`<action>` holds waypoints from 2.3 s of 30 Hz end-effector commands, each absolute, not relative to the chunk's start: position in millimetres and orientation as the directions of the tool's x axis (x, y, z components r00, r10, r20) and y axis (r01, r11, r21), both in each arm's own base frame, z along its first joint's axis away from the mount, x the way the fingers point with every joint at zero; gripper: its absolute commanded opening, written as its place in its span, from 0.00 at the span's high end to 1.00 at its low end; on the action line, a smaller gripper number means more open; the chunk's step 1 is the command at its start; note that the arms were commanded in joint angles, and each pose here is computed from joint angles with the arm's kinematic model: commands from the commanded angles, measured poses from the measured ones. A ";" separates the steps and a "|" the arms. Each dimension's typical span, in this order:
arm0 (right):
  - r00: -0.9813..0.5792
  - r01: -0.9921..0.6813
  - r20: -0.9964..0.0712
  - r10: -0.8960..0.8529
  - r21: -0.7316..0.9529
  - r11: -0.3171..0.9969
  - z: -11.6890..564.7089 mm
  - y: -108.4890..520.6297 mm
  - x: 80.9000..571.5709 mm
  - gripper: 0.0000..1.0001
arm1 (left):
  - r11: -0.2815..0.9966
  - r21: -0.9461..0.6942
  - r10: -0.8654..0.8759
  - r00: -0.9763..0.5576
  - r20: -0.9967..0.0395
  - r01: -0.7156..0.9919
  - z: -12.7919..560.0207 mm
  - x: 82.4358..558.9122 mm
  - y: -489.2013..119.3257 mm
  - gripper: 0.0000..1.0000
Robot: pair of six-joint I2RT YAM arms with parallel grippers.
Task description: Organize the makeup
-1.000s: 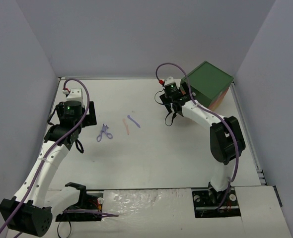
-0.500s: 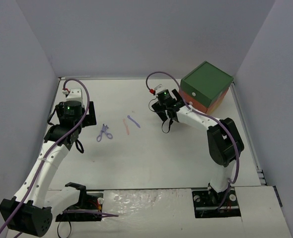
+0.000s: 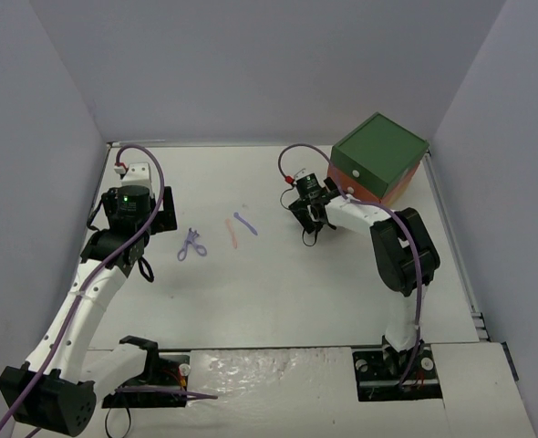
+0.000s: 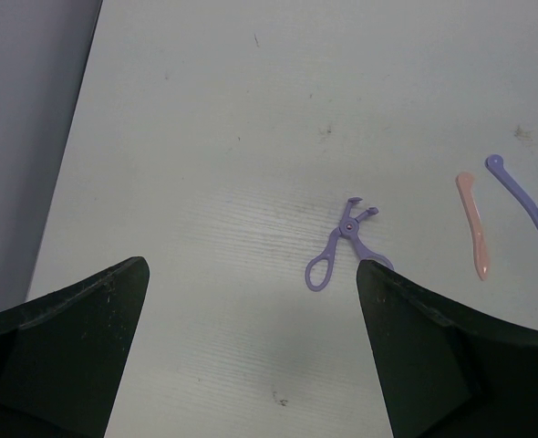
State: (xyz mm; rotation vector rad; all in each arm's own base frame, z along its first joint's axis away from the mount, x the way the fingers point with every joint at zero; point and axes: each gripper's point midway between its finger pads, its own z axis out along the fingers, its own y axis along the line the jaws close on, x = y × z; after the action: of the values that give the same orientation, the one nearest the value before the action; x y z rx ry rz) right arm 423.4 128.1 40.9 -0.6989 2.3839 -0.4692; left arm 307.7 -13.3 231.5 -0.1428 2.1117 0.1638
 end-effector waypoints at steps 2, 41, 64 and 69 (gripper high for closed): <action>-0.683 -0.287 -0.471 -0.558 -0.529 0.798 56.9 111.5 442.0 0.00 | 0.982 0.057 -0.032 -0.457 -0.889 -0.180 250.7 316.4 -10.3 0.03; -0.695 -0.350 -0.451 -0.560 -0.468 0.811 26.7 109.4 442.5 0.00 | 0.981 0.065 -0.027 -0.462 -0.886 -0.180 249.2 316.7 -9.9 0.03; -0.712 -0.475 -0.427 -0.557 -0.291 0.830 12.7 153.0 396.4 0.01 | 0.982 0.059 -0.029 -0.456 -0.890 -0.178 251.5 316.1 -10.1 0.03; -0.708 -0.498 -0.423 -0.566 -0.269 0.824 12.9 167.5 383.6 0.01 | 0.983 0.058 -0.028 -0.454 -0.891 -0.175 252.5 316.0 -10.5 0.03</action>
State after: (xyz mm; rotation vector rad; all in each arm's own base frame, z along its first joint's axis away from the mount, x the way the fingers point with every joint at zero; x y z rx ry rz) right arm 425.2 124.9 30.4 -0.6979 2.4138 -0.4377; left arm 308.1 -12.3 230.3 -0.1282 2.1165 0.1766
